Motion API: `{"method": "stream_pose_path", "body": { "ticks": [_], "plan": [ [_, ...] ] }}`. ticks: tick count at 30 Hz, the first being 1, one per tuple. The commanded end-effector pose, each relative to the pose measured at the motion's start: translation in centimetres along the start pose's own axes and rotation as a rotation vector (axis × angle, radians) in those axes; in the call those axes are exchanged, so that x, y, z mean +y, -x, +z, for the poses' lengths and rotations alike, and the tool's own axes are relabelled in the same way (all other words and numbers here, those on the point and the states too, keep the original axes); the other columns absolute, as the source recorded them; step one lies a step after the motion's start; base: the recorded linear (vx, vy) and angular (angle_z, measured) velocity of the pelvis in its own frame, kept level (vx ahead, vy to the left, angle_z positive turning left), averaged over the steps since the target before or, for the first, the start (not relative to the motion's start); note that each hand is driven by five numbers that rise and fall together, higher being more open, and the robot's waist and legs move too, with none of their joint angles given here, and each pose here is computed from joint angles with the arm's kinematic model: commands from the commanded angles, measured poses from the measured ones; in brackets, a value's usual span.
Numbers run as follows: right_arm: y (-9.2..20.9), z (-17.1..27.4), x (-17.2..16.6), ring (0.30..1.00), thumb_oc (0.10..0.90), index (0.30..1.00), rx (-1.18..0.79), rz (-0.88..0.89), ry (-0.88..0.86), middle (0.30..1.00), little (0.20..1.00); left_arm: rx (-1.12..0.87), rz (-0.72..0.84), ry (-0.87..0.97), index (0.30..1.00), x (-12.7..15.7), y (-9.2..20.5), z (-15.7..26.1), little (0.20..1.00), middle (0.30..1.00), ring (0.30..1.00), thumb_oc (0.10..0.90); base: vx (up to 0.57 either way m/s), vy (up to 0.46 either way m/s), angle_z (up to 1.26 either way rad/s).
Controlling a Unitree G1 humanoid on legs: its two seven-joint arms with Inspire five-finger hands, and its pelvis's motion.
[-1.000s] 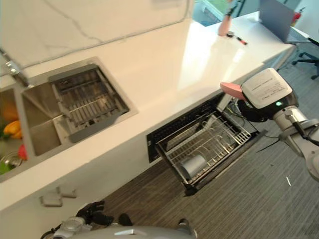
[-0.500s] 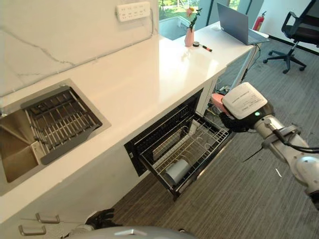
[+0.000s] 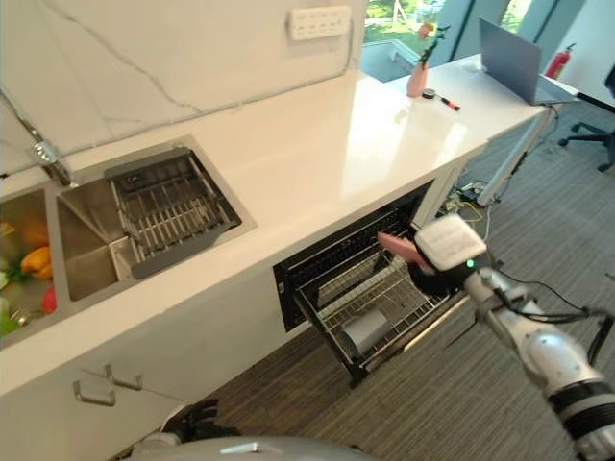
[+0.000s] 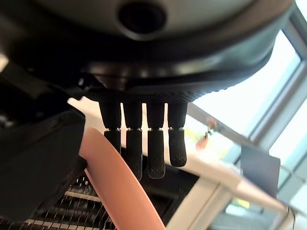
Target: Place the dishes in the dishwasher.
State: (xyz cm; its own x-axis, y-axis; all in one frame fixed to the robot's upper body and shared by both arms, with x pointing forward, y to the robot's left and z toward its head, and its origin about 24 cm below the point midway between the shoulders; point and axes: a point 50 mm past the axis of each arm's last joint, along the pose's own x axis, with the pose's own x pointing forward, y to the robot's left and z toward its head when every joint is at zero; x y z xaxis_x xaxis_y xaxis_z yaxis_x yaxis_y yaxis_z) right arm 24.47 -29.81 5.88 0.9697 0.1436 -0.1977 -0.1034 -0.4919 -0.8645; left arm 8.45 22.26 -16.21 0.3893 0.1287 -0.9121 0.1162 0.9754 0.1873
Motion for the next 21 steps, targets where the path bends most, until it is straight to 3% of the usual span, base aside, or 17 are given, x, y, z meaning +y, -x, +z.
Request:
{"method": "stream_pose_path", "body": {
  "ticks": [1,7,21],
  "plan": [
    [-1.4,-2.9,-4.5,0.300,0.400,0.300,0.126,-0.203,0.088,0.300,0.300,0.064,-0.009,-0.063,0.900,-0.3,0.2,-1.7,0.900,0.900,0.900,0.800,-0.01,0.005,0.23],
    [-2.9,-3.3,-1.7,0.300,0.400,0.300,0.218,-0.114,0.048,0.300,0.300,0.050,-0.014,-0.090,0.900,-0.4,0.2,-1.3,0.900,0.900,0.900,0.800,-0.04,0.009,0.09],
    [-8.4,-3.2,-6.0,0.300,0.400,0.300,0.245,-0.214,0.068,0.300,0.300,-0.195,0.037,-0.052,0.900,0.1,-0.6,6.1,0.900,0.900,0.900,0.800,-0.12,-0.002,0.13]
  ]
}}
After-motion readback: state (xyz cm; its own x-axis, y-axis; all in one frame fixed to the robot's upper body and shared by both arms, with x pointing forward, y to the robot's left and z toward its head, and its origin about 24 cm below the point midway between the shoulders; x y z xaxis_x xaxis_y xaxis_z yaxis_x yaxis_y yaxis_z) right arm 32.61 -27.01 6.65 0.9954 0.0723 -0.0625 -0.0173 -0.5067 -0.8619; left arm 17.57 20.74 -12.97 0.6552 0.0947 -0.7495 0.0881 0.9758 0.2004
